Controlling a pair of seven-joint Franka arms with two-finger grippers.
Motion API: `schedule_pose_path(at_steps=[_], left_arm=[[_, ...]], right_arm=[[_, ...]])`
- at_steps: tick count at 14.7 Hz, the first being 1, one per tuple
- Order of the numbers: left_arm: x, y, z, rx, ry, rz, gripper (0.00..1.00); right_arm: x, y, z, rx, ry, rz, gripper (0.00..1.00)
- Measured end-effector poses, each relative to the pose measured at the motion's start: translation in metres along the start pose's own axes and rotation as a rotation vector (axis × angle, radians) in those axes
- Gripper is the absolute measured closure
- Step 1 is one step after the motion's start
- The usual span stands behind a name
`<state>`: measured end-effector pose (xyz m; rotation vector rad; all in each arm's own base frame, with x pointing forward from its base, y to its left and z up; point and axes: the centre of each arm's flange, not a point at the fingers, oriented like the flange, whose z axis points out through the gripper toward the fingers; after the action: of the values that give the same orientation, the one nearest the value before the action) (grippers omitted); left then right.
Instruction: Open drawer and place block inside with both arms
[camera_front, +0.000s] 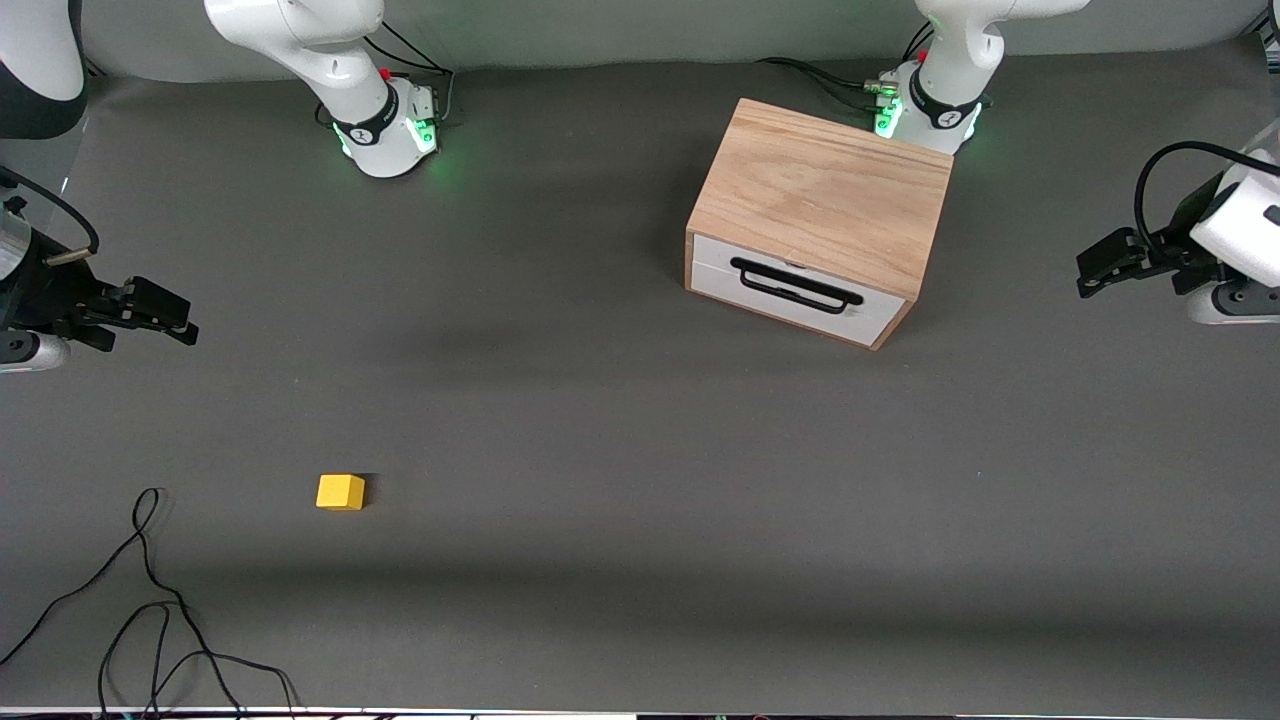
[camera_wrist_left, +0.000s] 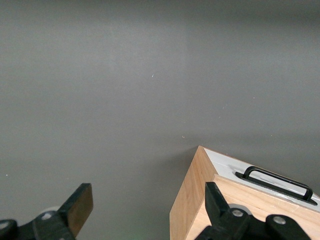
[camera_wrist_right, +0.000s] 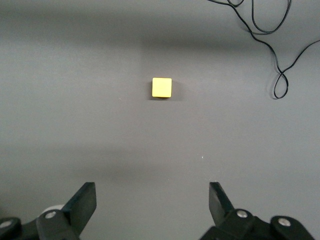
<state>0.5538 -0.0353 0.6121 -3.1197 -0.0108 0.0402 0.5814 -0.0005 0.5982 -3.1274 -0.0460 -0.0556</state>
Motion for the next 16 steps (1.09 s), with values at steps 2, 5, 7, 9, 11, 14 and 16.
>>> schedule_pose_path(at_steps=[2, 5, 7, 9, 11, 14, 16], left_arm=[[0.000, 0.000, 0.000, 0.000, 0.000, 0.000, 0.00], [0.000, 0.000, 0.000, 0.000, 0.000, 0.000, 0.00], [0.000, -0.001, 0.000, 0.000, 0.000, -0.001, 0.00], [0.000, -0.002, 0.000, 0.000, 0.000, -0.003, 0.00], [0.000, -0.003, 0.000, 0.000, 0.000, -0.005, 0.00], [0.000, -0.003, 0.000, 0.000, 0.000, -0.005, 0.00], [0.000, -0.003, 0.000, 0.000, 0.000, -0.005, 0.00]], right_arm=[[0.000, 0.000, -0.001, 0.000, 0.002, 0.000, 0.00], [0.000, 0.000, -0.001, 0.000, 0.001, 0.000, 0.00], [0.000, 0.000, -0.001, 0.000, 0.001, 0.000, 0.00], [0.000, 0.000, -0.001, 0.000, -0.001, 0.000, 0.00], [0.000, 0.001, 0.000, 0.000, -0.004, 0.001, 0.00], [0.000, 0.007, 0.000, -0.001, -0.003, 0.012, 0.00], [0.000, 0.012, -0.003, -0.002, 0.006, 0.021, 0.00]])
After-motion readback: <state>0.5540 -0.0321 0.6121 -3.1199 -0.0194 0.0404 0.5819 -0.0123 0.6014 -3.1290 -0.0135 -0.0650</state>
